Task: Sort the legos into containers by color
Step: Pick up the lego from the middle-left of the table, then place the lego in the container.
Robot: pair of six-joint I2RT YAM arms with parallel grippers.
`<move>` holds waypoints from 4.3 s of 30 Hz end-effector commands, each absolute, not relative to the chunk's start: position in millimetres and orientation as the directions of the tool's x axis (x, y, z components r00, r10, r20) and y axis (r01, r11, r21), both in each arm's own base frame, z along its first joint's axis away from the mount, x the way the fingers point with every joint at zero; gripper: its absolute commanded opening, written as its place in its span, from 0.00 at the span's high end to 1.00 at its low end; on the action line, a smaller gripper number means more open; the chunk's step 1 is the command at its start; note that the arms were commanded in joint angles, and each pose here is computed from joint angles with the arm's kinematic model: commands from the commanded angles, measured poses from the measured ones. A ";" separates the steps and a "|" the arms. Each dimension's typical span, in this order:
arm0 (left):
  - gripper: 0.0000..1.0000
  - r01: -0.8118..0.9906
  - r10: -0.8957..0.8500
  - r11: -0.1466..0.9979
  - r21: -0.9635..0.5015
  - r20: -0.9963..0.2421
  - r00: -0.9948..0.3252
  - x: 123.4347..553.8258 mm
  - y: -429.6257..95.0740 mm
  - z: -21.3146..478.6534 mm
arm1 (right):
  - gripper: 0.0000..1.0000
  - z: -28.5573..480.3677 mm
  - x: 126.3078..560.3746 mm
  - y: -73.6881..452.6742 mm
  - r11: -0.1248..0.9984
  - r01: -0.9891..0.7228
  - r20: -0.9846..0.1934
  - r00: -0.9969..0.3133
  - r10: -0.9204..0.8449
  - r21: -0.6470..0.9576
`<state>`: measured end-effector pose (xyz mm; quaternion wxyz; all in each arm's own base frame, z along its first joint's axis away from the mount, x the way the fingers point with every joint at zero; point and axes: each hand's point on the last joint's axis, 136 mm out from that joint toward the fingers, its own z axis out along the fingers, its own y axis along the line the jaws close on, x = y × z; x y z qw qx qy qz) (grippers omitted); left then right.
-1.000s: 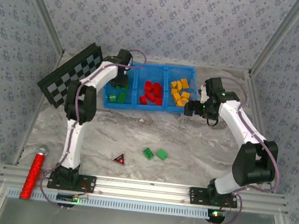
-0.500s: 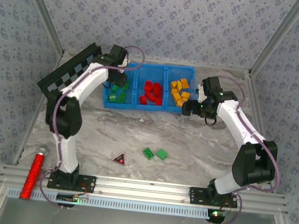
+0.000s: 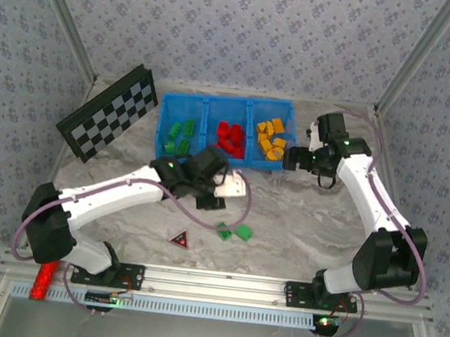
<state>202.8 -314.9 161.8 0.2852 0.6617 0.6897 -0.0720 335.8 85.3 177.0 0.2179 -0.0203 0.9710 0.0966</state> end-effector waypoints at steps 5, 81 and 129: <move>0.45 0.969 0.847 -0.096 0.226 -0.493 0.199 160.7 -367.6 125.7 | 0.07 182.0 320.3 77.3 0.981 -0.098 -0.465 -0.885 -0.008 0.168; 0.77 0.239 0.228 0.968 0.082 -0.692 -0.685 457.8 -149.2 211.0 | 0.08 129.5 321.2 80.5 0.975 -0.077 -0.356 -0.935 0.002 0.207; 0.41 0.107 0.032 0.980 -0.166 -0.404 -0.914 349.1 -181.5 185.6 | 0.08 149.9 321.1 81.2 0.982 -0.097 -0.410 -0.912 -0.022 0.164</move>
